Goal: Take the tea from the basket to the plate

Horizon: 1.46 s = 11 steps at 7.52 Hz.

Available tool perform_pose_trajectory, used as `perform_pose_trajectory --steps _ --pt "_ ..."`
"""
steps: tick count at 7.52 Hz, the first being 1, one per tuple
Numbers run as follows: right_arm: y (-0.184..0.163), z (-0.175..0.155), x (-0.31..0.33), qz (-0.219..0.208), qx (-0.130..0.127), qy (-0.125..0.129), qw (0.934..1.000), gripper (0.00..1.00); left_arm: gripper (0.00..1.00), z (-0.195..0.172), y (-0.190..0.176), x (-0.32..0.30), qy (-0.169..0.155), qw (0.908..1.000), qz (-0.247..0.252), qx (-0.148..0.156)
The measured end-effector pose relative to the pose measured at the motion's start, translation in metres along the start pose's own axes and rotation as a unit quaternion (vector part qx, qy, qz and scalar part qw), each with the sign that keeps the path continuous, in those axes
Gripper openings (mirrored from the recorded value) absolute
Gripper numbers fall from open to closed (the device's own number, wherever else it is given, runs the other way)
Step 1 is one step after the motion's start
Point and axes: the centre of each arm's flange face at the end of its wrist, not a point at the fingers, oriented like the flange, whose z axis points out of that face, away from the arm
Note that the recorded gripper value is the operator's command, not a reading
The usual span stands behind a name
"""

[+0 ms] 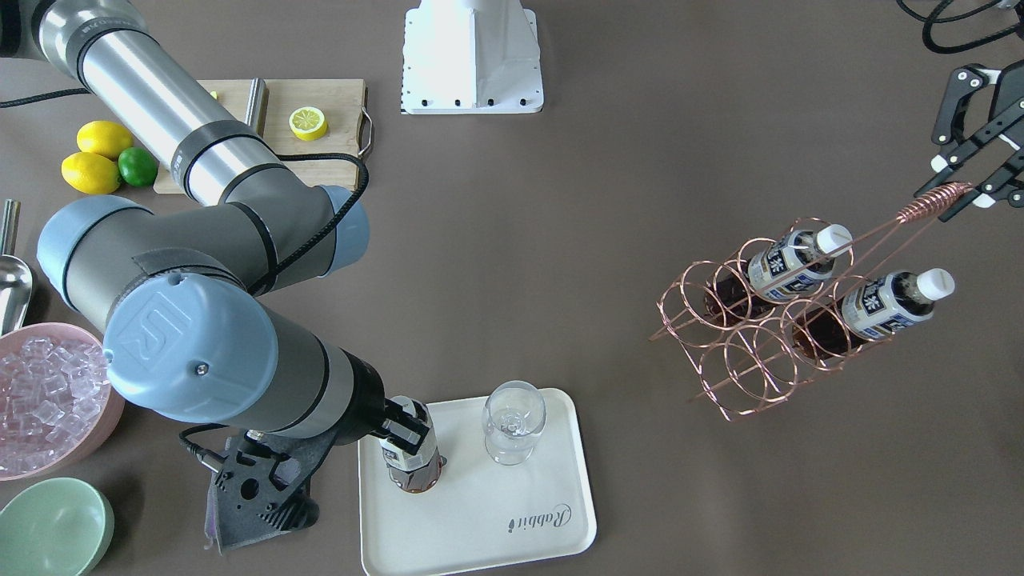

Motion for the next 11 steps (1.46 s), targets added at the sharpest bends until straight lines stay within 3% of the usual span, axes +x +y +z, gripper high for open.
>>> perform_pose_trajectory --steps 3,5,9,11 --pt "0.001 0.004 -0.002 -0.004 0.005 -0.001 1.0 0.99 0.0 0.018 0.02 -0.061 -0.044 0.9951 0.06 -0.064" --pt "-0.001 0.004 -0.001 -0.003 0.006 0.0 1.0 0.99 0.0 0.022 0.047 -0.102 -0.06 0.9857 0.113 -0.11" --pt "-0.003 -0.001 -0.002 -0.001 0.005 -0.002 1.0 1.0 0.0 0.036 0.075 -0.141 -0.06 0.9632 0.197 -0.172" --pt "0.009 -0.013 -0.001 -0.01 -0.006 -0.006 0.9999 1.0 0.0 0.046 0.087 -0.166 -0.075 0.9528 0.219 -0.197"
